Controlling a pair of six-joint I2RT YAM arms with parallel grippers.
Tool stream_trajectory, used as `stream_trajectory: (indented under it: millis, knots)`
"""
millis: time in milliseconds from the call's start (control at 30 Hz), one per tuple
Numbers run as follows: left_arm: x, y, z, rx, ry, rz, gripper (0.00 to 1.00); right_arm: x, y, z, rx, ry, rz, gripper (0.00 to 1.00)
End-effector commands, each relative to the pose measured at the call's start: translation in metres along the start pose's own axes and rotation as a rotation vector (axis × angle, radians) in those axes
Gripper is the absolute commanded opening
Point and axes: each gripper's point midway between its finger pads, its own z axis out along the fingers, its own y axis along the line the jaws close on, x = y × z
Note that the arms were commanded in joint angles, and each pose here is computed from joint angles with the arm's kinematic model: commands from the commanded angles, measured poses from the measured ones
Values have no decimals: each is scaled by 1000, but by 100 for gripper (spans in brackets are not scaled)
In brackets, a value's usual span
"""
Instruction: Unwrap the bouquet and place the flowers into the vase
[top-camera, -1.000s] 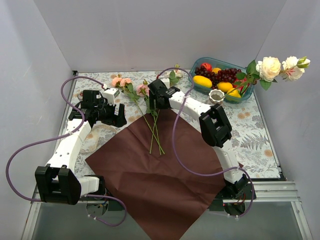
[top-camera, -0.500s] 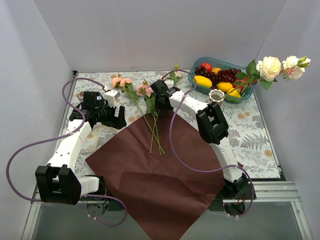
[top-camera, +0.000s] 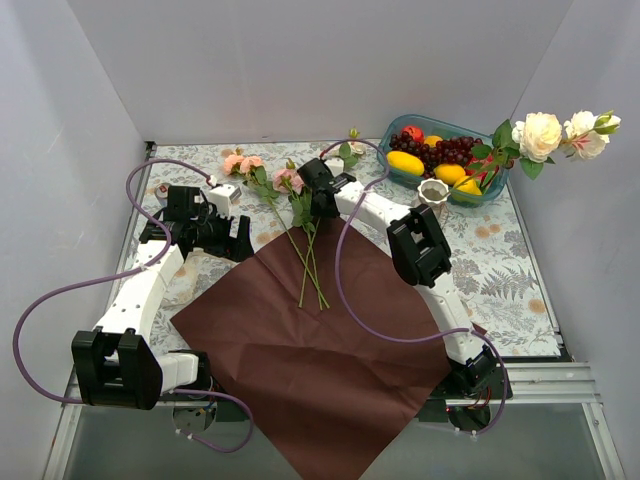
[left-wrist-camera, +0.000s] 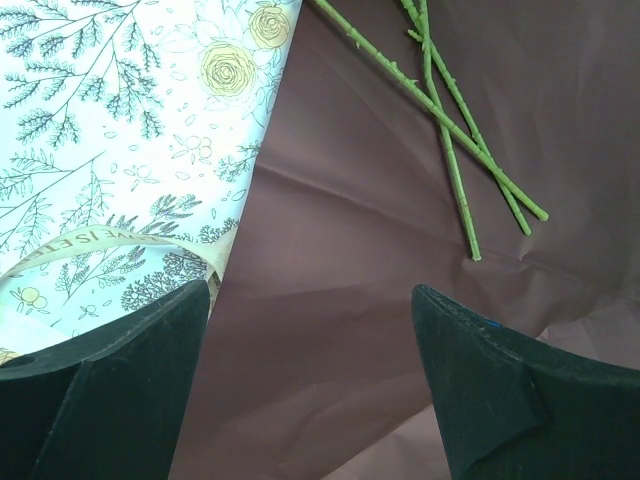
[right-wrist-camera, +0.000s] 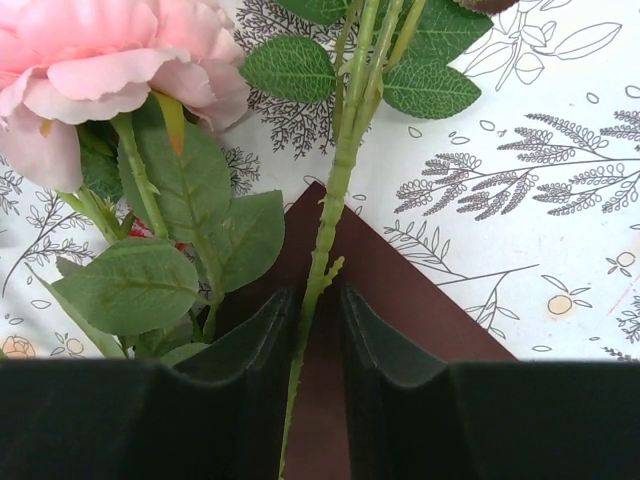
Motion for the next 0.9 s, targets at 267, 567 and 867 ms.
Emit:
stream_trajectory:
  millis: [267, 567, 867]
  knots:
    - [-5, -6, -7, 23, -27, 24, 81, -7, -1, -6, -28, -41, 29, 1]
    - [-10, -6, -13, 20, -35, 51, 81, -65, 5, -85, -100, -236, 47, 1]
    - [-17, -12, -17, 42, -53, 49, 81, -98, 18, -191, -202, -454, 23, 1]
